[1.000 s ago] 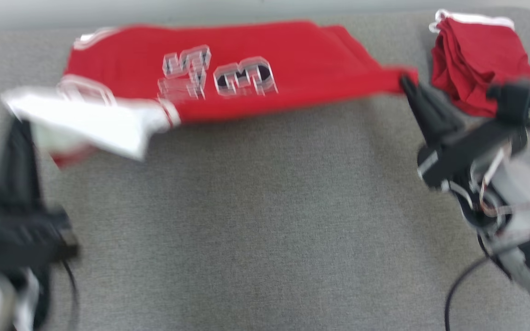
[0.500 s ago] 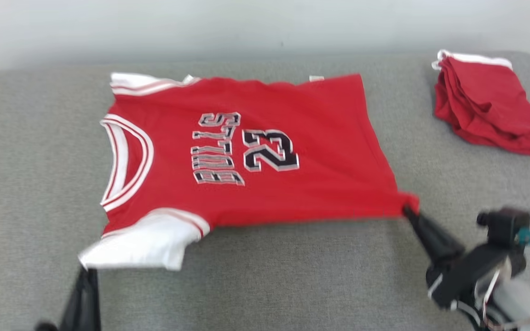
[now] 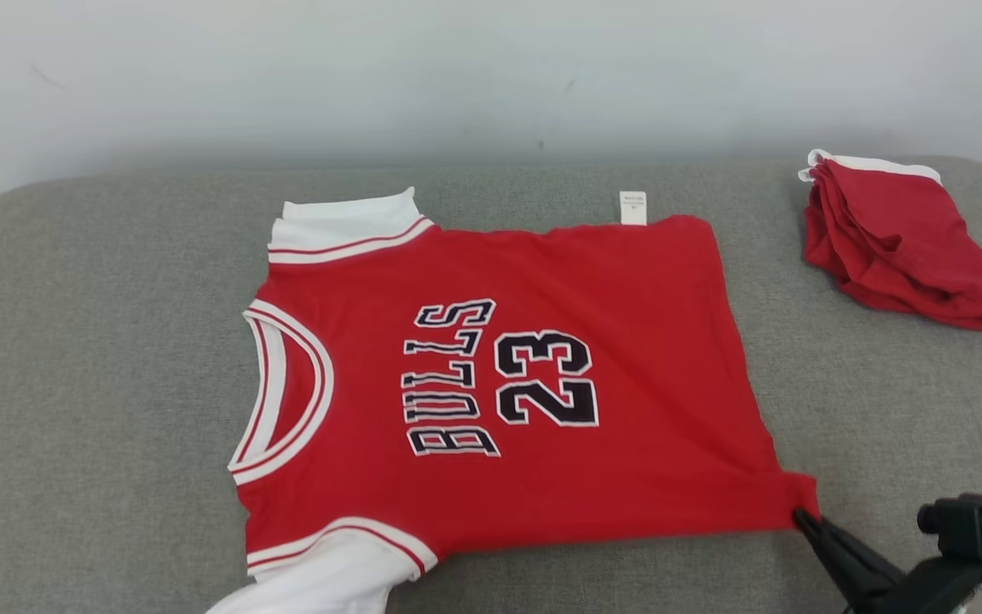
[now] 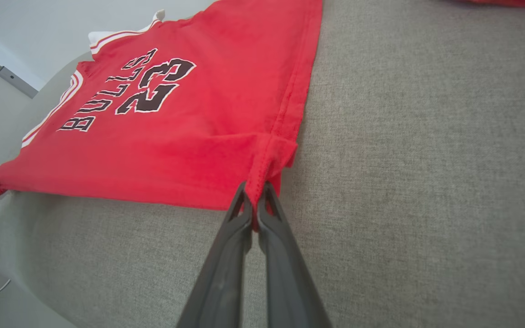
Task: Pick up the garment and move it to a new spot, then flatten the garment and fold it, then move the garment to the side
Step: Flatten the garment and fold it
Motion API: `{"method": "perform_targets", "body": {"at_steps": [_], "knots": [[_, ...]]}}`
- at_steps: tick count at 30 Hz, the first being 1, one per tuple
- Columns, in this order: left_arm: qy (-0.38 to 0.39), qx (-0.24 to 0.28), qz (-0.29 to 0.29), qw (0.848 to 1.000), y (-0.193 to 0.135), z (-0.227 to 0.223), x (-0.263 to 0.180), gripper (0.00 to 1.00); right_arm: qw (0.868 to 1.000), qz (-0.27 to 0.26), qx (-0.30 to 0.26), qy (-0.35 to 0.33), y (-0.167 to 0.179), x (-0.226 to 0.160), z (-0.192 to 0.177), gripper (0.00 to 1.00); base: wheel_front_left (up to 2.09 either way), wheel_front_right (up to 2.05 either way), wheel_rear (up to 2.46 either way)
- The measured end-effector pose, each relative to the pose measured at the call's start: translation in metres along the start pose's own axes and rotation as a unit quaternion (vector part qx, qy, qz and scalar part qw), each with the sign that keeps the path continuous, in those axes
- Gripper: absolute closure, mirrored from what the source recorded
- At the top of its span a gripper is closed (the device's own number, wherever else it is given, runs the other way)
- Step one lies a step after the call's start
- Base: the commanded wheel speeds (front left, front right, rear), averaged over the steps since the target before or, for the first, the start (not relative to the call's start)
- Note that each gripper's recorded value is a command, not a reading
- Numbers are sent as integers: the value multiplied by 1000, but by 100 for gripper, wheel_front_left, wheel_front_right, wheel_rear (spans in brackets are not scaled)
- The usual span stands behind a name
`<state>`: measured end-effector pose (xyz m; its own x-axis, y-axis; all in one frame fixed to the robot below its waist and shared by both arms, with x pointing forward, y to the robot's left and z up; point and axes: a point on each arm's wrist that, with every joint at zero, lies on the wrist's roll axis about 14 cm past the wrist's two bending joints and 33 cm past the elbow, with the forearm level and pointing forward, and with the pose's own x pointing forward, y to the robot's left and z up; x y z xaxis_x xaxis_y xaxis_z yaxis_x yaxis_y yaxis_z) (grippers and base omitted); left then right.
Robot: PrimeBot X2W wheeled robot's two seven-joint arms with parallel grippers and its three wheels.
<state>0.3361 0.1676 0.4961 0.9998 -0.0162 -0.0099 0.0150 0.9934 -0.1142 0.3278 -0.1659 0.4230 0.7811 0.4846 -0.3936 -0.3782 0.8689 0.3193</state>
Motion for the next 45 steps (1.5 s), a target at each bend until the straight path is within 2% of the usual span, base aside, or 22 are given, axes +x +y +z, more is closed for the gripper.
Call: {"method": "perform_targets", "body": {"at_steps": [6,11,18,26,34,45], "knots": [[25,-15,-10,1000,-8,-16,-17,100,999,-8,24,41,0,-15,-23,100,0,0,0],[29,-19,-15,999,-13,-20,-18,100,999,-11,13,43,0,-17,-25,100,0,0,0],[-29,16,-42,999,-12,12,6,100,1000,-11,-8,13,5,-8,-8,100,0,0,0],[-96,71,-119,986,-28,53,53,100,1000,-7,-22,-9,6,16,24,100,0,0,0],[-95,90,-177,975,-46,61,118,100,999,-16,-28,-4,-5,48,48,100,0,0,0],[-60,94,-186,976,-45,40,184,100,999,-46,-21,3,-30,67,57,100,0,0,0]]}}
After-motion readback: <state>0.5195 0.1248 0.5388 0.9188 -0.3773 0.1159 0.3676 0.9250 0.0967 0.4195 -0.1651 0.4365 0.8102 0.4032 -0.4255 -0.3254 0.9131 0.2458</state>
